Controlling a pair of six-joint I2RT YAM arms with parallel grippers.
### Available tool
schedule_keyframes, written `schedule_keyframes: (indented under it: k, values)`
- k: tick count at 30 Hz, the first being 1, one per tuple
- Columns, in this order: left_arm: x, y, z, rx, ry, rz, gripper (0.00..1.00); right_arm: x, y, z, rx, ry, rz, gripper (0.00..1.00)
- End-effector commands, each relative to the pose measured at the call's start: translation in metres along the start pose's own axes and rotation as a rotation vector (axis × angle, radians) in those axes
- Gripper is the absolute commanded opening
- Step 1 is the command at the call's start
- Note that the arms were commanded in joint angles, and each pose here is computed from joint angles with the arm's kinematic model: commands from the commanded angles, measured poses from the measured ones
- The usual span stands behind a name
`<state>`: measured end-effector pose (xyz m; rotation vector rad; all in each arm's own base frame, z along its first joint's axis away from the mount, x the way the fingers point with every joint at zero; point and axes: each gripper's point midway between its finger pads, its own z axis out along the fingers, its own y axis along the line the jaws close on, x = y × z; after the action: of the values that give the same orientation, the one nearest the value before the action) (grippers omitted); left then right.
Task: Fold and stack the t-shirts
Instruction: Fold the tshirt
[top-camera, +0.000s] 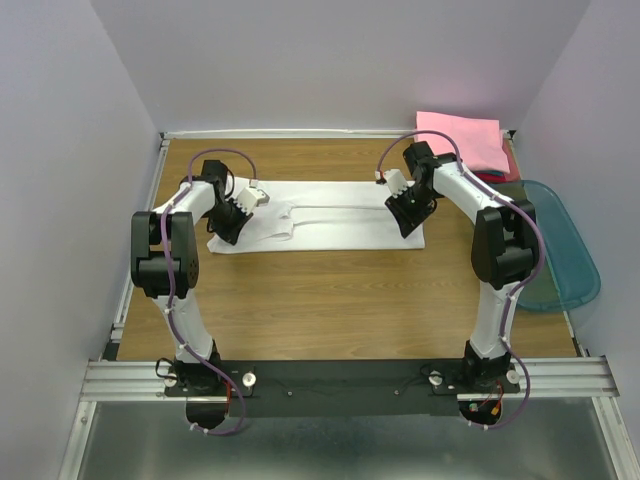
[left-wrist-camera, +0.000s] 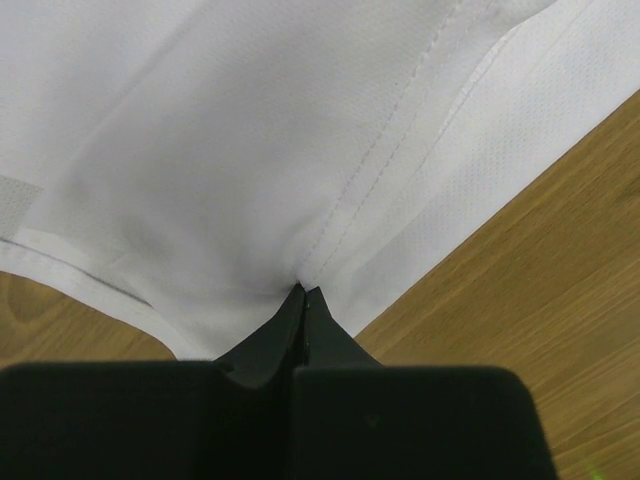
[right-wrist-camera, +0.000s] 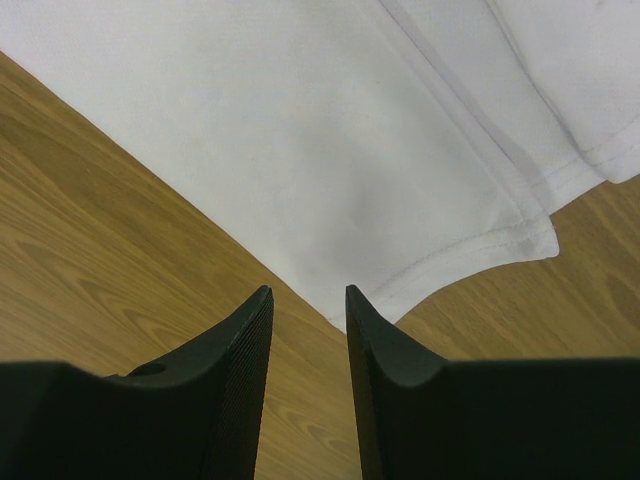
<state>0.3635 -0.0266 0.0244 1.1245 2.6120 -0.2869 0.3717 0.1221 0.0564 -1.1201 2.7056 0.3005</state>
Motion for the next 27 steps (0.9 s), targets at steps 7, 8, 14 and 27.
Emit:
schedule_keyframes:
  k: [7,8,14,27]
  values:
    - [-0.029,0.01,-0.031,-0.02,-0.039,0.029,0.0,0.003,-0.001,-0.004,0.008,0.006,-0.014,0.42]
    - [-0.034,0.011,-0.035,-0.022,-0.049,0.032,0.0,0.004,-0.001,-0.003,0.007,0.009,-0.013,0.42]
    - [-0.069,0.031,-0.046,-0.025,-0.102,0.023,0.0,0.006,0.0,0.0,0.002,0.017,-0.012,0.42]
    - [-0.128,0.079,-0.04,-0.104,-0.254,-0.058,0.0,0.015,0.004,0.0,0.001,0.032,-0.017,0.42]
